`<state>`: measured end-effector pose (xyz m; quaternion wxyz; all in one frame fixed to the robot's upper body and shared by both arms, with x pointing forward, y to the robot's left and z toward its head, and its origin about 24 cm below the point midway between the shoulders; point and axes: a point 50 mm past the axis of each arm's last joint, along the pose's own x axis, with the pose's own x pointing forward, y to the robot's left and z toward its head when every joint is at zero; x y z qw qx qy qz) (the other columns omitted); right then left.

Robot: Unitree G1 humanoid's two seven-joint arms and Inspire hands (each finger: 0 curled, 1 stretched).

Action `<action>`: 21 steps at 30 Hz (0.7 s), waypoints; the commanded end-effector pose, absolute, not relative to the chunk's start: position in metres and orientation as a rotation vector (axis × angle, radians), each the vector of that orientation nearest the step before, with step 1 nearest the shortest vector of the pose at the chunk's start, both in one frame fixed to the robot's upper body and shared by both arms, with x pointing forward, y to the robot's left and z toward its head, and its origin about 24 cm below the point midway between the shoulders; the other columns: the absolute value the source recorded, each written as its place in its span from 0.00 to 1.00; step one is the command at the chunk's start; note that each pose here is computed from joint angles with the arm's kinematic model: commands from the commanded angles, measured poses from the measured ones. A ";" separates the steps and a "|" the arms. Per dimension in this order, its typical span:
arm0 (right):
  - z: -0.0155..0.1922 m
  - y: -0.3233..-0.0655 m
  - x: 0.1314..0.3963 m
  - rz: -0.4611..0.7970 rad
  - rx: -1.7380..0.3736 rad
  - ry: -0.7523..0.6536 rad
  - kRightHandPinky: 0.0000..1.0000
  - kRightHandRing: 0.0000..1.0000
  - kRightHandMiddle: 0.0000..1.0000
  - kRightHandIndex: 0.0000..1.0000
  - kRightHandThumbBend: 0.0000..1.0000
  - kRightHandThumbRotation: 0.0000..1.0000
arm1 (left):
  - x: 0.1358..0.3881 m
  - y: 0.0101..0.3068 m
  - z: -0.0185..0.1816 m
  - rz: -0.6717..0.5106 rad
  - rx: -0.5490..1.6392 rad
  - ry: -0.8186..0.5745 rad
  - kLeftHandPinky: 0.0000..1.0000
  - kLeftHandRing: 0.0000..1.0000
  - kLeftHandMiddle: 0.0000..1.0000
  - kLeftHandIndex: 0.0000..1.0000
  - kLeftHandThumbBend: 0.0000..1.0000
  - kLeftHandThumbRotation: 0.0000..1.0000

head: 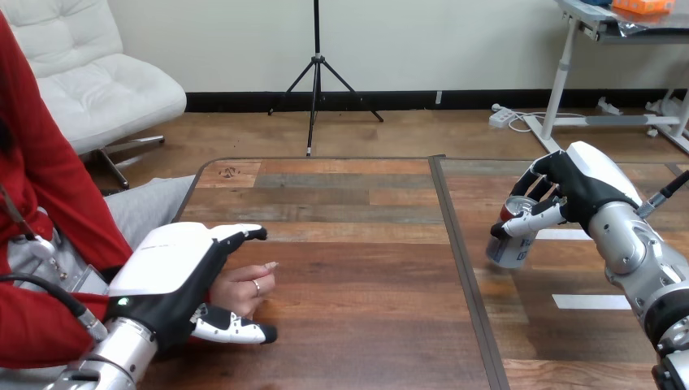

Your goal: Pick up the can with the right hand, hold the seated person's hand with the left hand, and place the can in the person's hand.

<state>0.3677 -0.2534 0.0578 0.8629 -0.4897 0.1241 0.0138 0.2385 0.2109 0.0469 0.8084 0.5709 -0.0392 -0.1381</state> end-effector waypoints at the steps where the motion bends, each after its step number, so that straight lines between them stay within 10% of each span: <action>1: 0.119 -0.240 0.395 -0.034 -1.047 0.039 0.40 0.41 0.46 0.47 0.80 0.00 | 0.254 0.213 0.058 -0.266 1.267 -0.114 0.69 0.80 0.83 0.81 1.00 0.27; 21: 0.117 -0.243 0.394 -0.034 -1.031 0.048 0.39 0.41 0.46 0.47 0.80 0.00 | 0.259 0.226 0.043 -0.157 1.349 0.023 0.72 0.81 0.84 0.81 1.00 0.18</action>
